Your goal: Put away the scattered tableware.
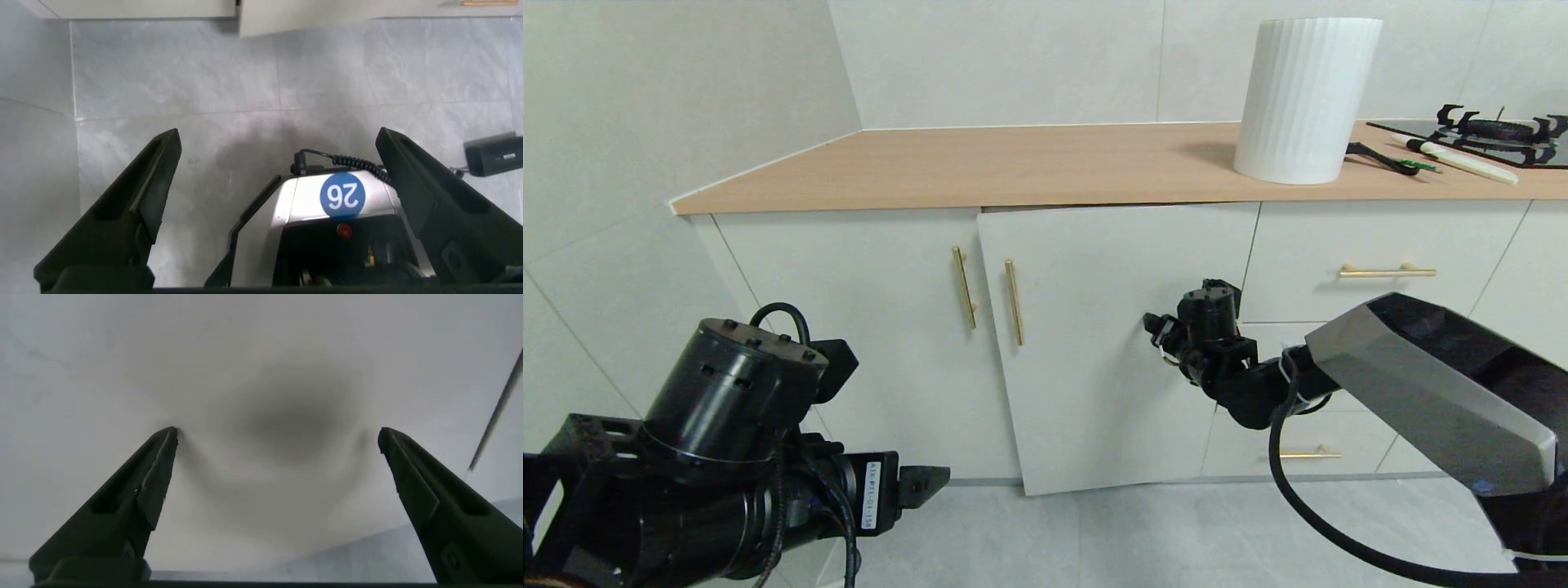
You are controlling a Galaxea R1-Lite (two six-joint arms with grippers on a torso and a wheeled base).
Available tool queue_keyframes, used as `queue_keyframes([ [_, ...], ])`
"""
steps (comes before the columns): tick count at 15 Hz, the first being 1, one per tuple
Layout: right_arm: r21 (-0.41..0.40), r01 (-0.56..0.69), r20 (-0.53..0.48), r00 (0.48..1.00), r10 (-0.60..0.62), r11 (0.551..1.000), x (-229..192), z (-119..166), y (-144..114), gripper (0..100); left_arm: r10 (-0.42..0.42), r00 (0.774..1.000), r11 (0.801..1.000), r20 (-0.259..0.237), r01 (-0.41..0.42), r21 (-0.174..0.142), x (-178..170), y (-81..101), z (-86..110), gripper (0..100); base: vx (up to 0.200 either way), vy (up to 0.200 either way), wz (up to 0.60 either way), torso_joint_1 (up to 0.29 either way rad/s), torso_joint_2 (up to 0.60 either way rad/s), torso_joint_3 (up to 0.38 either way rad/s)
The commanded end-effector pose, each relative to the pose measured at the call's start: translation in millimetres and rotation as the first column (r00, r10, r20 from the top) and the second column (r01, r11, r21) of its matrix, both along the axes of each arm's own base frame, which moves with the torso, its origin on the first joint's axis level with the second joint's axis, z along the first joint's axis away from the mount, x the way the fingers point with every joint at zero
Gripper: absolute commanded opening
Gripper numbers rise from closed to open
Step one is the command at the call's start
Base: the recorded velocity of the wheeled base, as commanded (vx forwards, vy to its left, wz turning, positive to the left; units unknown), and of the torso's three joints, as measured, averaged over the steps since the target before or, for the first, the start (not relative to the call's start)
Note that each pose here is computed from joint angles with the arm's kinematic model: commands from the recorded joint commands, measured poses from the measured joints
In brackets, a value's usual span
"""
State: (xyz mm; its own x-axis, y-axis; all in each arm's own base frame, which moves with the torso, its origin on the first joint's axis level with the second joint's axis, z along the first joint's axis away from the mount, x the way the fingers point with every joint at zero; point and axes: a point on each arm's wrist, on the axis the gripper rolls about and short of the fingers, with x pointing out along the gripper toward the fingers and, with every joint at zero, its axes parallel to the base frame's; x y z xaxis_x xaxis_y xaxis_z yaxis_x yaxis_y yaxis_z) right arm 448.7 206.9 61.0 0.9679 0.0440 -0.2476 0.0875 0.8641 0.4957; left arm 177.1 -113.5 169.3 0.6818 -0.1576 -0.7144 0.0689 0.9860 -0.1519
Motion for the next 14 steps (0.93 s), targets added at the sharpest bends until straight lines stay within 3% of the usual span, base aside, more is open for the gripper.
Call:
queue_keyframes([
  [1, -0.005, 0.032, 0.005, 0.999, -0.032, 0.999, 8.4, -9.3, 0.1, 100, 0.001, 1.0, 1.0, -0.002, -0.001, 0.001, 0.1, 0.0, -0.5, 100, 0.0, 0.0, 0.0, 0.0, 0.0, 0.0],
  [11, -0.005, 0.103, 0.043, 0.994, -0.103, 0.995, 16.9, -8.6, 2.5, 100, 0.001, 1.0, 1.0, -0.003, -0.001, 0.002, 0.3, -0.2, -0.8, 100, 0.0, 0.0, 0.0, 0.0, 0.0, 0.0],
  [13, 0.013, 0.048, 0.017, 0.999, -0.048, 0.999, 0.4, 4.5, 0.0, 100, 0.001, 1.0, 1.0, 0.0, -0.001, 0.0, 0.3, -0.1, -0.1, 100, 0.0, 0.0, 0.0, 0.0, 0.0, 0.0],
  [14, 0.053, -0.051, -0.019, 0.998, 0.052, 0.997, -18.0, 15.7, -0.9, 100, 0.001, 1.0, 1.0, -0.002, -0.001, 0.001, 0.1, 0.0, -0.5, 100, 0.0, 0.0, 0.0, 0.0, 0.0, 0.0],
])
